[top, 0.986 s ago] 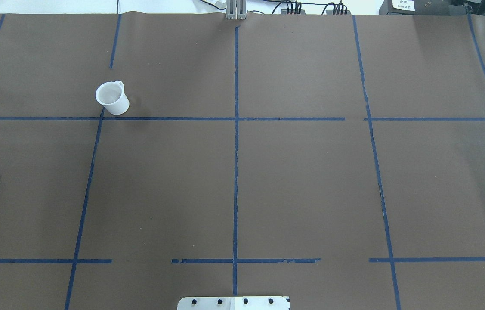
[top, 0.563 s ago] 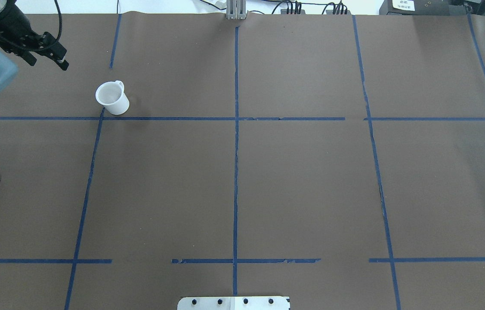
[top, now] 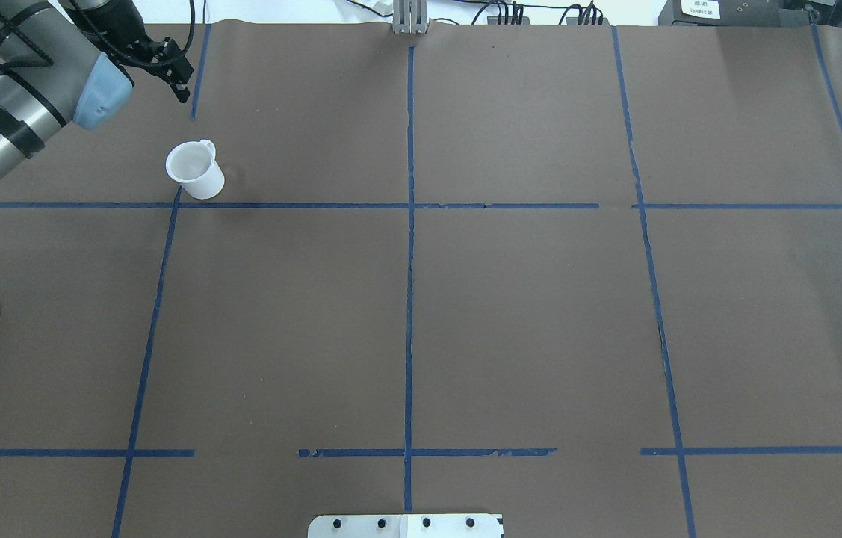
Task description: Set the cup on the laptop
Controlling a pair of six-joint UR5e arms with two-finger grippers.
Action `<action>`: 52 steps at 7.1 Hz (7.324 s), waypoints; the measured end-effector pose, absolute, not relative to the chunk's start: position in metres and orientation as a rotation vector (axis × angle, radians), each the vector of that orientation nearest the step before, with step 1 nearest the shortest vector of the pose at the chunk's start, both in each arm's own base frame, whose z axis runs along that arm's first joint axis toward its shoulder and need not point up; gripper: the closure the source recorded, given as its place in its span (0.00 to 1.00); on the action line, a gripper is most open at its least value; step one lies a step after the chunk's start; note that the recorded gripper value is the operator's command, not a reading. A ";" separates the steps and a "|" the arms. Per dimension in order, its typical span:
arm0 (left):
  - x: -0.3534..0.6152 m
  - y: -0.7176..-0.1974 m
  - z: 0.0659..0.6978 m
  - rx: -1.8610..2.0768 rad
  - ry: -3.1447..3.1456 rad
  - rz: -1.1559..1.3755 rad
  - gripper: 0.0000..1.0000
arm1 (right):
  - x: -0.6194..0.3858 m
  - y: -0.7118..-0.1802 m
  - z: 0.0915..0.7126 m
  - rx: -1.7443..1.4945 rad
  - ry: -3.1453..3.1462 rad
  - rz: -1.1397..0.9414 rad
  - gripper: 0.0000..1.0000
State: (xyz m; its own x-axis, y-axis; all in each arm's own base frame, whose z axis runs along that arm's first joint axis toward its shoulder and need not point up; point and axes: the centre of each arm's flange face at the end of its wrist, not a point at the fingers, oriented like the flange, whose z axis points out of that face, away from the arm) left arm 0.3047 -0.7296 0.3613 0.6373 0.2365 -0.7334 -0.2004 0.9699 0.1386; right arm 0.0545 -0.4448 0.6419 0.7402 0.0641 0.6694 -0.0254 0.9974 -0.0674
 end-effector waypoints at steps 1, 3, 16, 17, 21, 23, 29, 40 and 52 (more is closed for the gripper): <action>0.323 -0.728 0.369 0.042 0.849 0.248 0.00 | 0.055 -0.445 0.642 -0.055 -0.736 0.049 0.00; 0.343 -0.724 0.383 0.035 0.850 0.251 0.00 | 0.055 -0.445 0.642 -0.055 -0.736 0.049 0.00; 0.356 -0.721 0.403 0.033 0.853 0.098 1.00 | 0.055 -0.445 0.642 -0.055 -0.736 0.049 0.00; 0.322 -0.712 0.403 0.040 0.849 0.069 1.00 | 0.055 -0.445 0.642 -0.055 -0.736 0.049 0.00; 0.193 -0.573 0.447 0.030 0.813 0.012 1.00 | 0.055 -0.445 0.642 -0.055 -0.736 0.049 0.00; 0.148 -0.491 0.524 -0.001 0.783 0.029 1.00 | 0.055 -0.445 0.642 -0.055 -0.736 0.049 0.00; 0.093 -0.380 0.703 0.006 0.791 0.026 1.00 | 0.055 -0.445 0.642 -0.055 -0.736 0.049 0.00; 0.051 -0.485 0.683 0.068 0.743 0.084 0.00 | 0.055 -0.445 0.642 -0.055 -0.736 0.049 0.00; -0.090 -0.491 0.637 0.040 0.831 0.036 0.00 | 0.055 -0.445 0.642 -0.055 -0.736 0.049 0.00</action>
